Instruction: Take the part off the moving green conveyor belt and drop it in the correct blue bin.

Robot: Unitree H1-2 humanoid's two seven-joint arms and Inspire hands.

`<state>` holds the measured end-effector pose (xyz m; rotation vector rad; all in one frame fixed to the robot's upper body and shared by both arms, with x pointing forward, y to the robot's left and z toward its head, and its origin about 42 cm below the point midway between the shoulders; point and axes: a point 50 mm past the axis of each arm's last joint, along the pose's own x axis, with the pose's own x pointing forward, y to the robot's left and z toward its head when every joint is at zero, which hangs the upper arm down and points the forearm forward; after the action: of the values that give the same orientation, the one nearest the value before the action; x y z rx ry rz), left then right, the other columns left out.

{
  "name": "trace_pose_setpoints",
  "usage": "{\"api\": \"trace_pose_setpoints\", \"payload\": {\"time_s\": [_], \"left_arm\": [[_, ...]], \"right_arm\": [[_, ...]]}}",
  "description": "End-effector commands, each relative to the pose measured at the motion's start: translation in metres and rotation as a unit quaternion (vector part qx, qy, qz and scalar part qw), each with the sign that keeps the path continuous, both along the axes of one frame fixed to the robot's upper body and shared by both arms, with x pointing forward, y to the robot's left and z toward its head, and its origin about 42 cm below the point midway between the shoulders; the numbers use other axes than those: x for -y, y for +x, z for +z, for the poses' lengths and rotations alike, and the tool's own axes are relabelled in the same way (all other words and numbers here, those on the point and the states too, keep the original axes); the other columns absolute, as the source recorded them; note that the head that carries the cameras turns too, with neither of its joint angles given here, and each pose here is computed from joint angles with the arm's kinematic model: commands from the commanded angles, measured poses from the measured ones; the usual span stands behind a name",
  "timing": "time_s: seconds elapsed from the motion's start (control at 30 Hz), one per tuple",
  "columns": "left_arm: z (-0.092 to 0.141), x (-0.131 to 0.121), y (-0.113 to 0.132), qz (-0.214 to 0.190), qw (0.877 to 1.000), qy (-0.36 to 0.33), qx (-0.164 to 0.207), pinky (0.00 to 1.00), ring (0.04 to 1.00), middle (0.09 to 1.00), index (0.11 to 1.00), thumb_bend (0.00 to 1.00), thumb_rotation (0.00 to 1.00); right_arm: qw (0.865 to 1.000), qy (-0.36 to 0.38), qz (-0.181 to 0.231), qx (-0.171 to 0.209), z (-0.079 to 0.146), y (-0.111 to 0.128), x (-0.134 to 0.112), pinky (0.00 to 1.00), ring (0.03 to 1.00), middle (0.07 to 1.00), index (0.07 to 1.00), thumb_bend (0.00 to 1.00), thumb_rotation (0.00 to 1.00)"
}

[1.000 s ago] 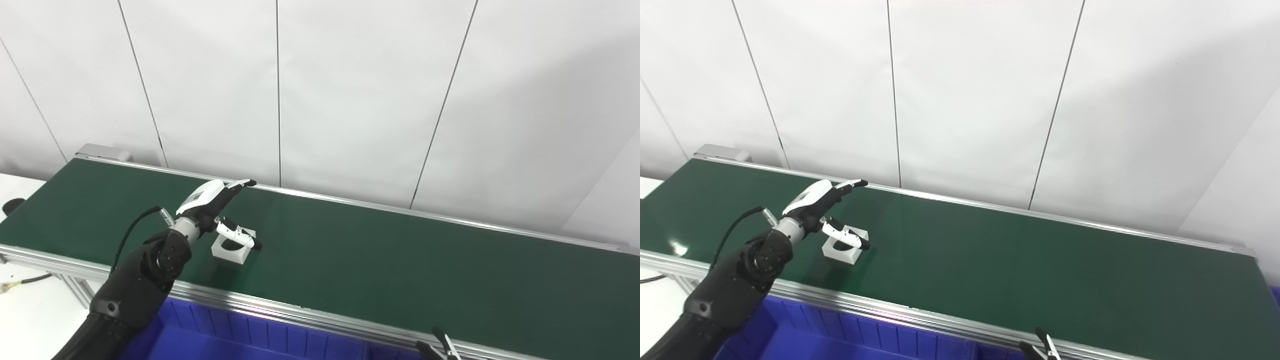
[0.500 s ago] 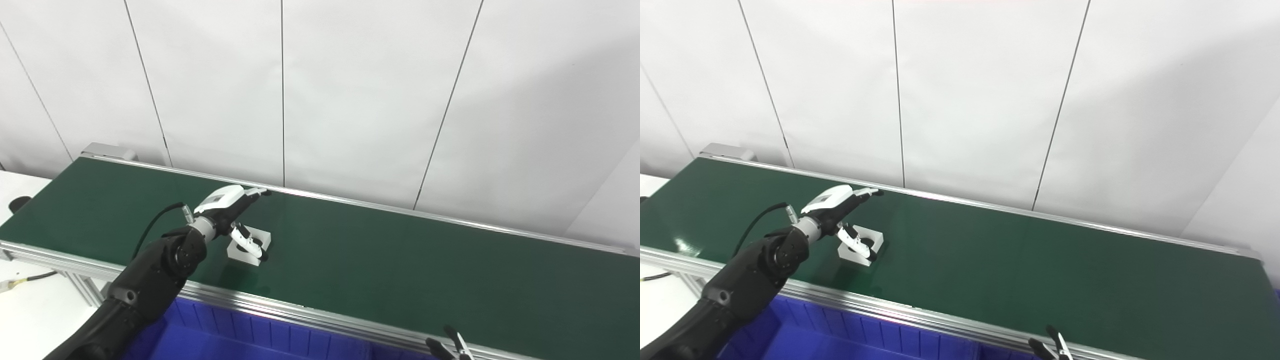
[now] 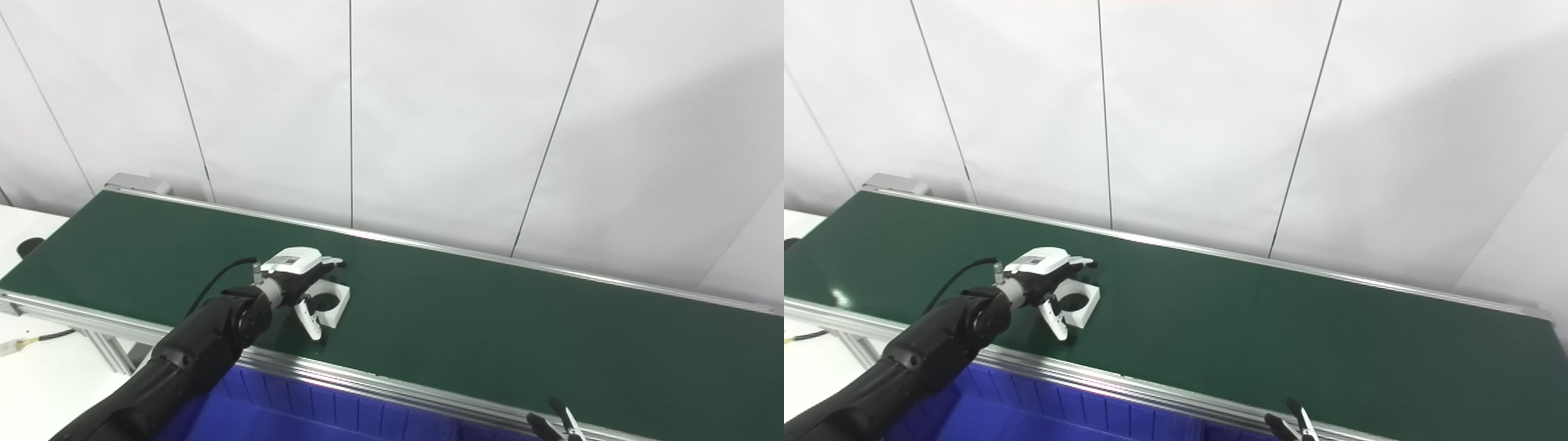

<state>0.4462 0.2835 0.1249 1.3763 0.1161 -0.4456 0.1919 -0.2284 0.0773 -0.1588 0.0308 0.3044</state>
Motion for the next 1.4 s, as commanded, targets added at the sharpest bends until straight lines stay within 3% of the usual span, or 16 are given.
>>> {"api": "trace_pose_setpoints", "payload": {"time_s": [0.0,0.07,0.17,0.23,0.27,0.33,0.37,0.43,0.77,0.87,0.93,1.03,1.2,1.37], "left_arm": [[0.028,-0.004,0.017,-0.006,0.999,0.005,0.052,0.95,0.942,0.937,0.917,0.89,0.05],[0.024,-0.001,0.018,-0.004,0.999,-0.010,0.051,0.82,0.872,0.901,0.895,0.86,0.01],[0.020,0.003,0.018,-0.004,0.999,-0.026,0.046,0.75,0.840,0.874,0.860,0.80,0.00],[0.017,0.005,0.019,-0.009,0.998,-0.027,0.049,0.66,0.768,0.827,0.812,0.72,0.00],[0.016,0.008,0.019,-0.011,0.998,-0.029,0.051,0.60,0.690,0.766,0.749,0.65,0.00],[0.015,0.012,0.019,-0.011,0.998,-0.028,0.054,0.57,0.646,0.730,0.713,0.60,0.00],[0.014,0.013,0.019,-0.011,0.998,-0.027,0.055,0.53,0.596,0.624,0.602,0.56,0.00],[0.015,0.016,0.020,-0.008,0.998,-0.019,0.053,0.45,0.515,0.521,0.516,0.52,0.00],[0.019,0.018,0.020,0.005,0.999,-0.051,-0.012,0.39,0.447,0.460,0.499,0.52,0.00],[0.023,0.017,0.019,0.004,0.997,-0.073,-0.009,0.37,0.438,0.449,0.505,0.52,0.00],[0.029,0.018,0.018,0.009,0.995,-0.102,0.006,0.30,0.375,0.417,0.504,0.52,0.00],[0.042,0.021,0.015,0.007,0.988,-0.149,0.038,0.26,0.331,0.401,0.504,0.51,0.00],[0.065,0.023,0.007,0.010,0.966,-0.237,0.105,0.29,0.360,0.423,0.508,0.52,0.00],[0.084,0.031,-0.021,0.014,0.922,-0.349,0.168,0.25,0.313,0.414,0.500,0.51,0.00]], "right_arm": [[0.999,0.009,0.003,0.039,0.012,0.002,-0.002,0.98,0.921,0.887,1.000,0.84,0.36],[0.999,0.010,0.001,0.042,0.012,0.002,-0.002,0.96,0.913,0.882,1.000,0.84,0.37],[0.999,0.007,-0.001,0.044,0.013,0.002,-0.002,0.96,0.911,0.879,1.000,0.85,0.38],[0.999,0.007,-0.002,0.044,0.013,0.002,-0.002,0.96,0.915,0.882,1.000,0.86,0.39],[0.999,0.010,-0.002,0.045,0.013,0.002,-0.003,0.96,0.915,0.883,1.000,0.85,0.39],[0.999,0.014,-0.001,0.046,0.013,0.002,-0.003,0.96,0.914,0.883,1.000,0.85,0.38],[0.999,0.016,-0.001,0.046,0.013,0.002,-0.003,0.96,0.917,0.884,1.000,0.84,0.38],[0.999,0.016,-0.002,0.045,0.014,0.002,-0.003,0.97,0.918,0.883,1.000,0.85,0.39],[0.999,0.016,-0.006,0.042,0.014,0.004,-0.002,0.97,0.918,0.885,1.000,0.87,0.41],[0.999,0.015,-0.005,0.043,0.014,0.004,-0.002,0.98,0.923,0.887,1.000,0.86,0.41],[0.999,0.014,-0.006,0.046,0.014,0.005,-0.002,0.97,0.917,0.886,1.000,0.86,0.41],[0.999,0.009,-0.005,0.048,0.016,0.005,-0.002,0.96,0.913,0.880,1.000,0.86,0.42],[0.999,0.015,-0.002,0.049,0.019,0.003,-0.005,0.94,0.912,0.886,1.000,0.86,0.41],[0.999,0.008,-0.006,0.054,0.023,0.001,-0.007,0.90,0.889,0.873,1.000,0.87,0.41]]}}
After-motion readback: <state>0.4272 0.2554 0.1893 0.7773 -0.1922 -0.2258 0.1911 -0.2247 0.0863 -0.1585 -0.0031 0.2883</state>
